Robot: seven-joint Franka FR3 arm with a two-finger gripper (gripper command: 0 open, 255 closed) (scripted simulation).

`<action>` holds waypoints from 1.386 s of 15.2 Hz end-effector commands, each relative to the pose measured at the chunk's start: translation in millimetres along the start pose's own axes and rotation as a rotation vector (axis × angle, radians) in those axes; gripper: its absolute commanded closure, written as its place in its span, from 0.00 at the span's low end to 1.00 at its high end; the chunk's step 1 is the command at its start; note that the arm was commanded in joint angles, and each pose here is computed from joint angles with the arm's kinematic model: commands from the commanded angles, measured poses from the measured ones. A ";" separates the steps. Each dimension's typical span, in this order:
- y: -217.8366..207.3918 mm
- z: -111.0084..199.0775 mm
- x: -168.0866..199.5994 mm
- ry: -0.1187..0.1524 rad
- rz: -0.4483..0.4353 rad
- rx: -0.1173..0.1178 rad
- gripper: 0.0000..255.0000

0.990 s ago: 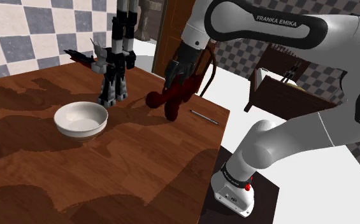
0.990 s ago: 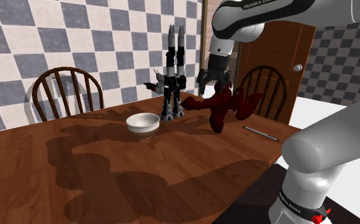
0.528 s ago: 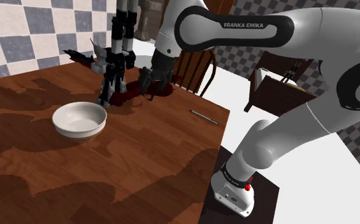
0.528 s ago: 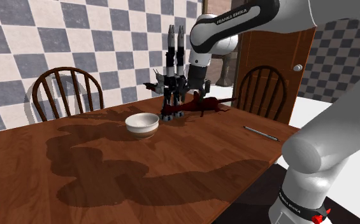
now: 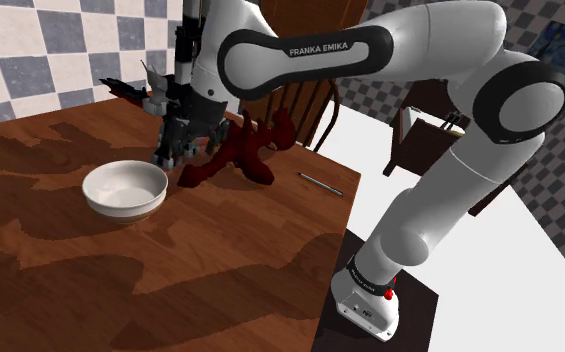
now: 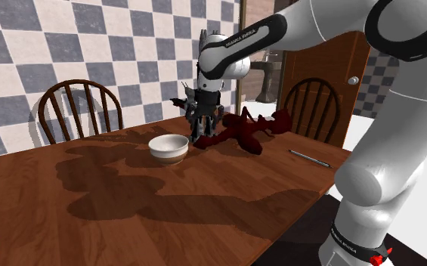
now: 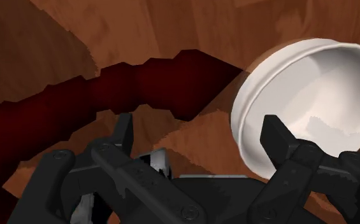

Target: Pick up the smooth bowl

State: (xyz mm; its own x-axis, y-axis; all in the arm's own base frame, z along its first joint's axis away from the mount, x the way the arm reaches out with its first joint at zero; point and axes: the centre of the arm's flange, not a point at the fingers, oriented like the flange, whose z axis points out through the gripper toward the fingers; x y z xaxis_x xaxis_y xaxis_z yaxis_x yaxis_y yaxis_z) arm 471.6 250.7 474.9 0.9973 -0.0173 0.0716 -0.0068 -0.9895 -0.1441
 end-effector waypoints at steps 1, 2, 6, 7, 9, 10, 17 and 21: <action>-18.4 14.4 11.0 -0.001 0.005 0.005 0.00; -26.9 21.8 17.5 -0.002 0.007 0.007 0.00; -49.3 47.0 35.2 -0.004 0.012 0.013 0.00; -48.5 52.2 34.8 -0.004 0.012 0.013 0.00; -47.0 62.6 34.0 -0.004 0.012 0.013 0.00; -46.2 67.9 33.7 -0.004 0.012 0.013 0.00; -46.3 78.4 37.2 -0.004 0.012 0.013 1.00; -48.5 78.4 29.5 -0.004 0.012 0.013 1.00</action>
State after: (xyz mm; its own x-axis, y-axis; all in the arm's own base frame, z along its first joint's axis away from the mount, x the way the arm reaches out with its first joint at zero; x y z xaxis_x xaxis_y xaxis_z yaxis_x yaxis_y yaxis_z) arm 514.0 303.6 418.5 0.9951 -0.0383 0.0909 -0.0231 -0.9865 -0.1621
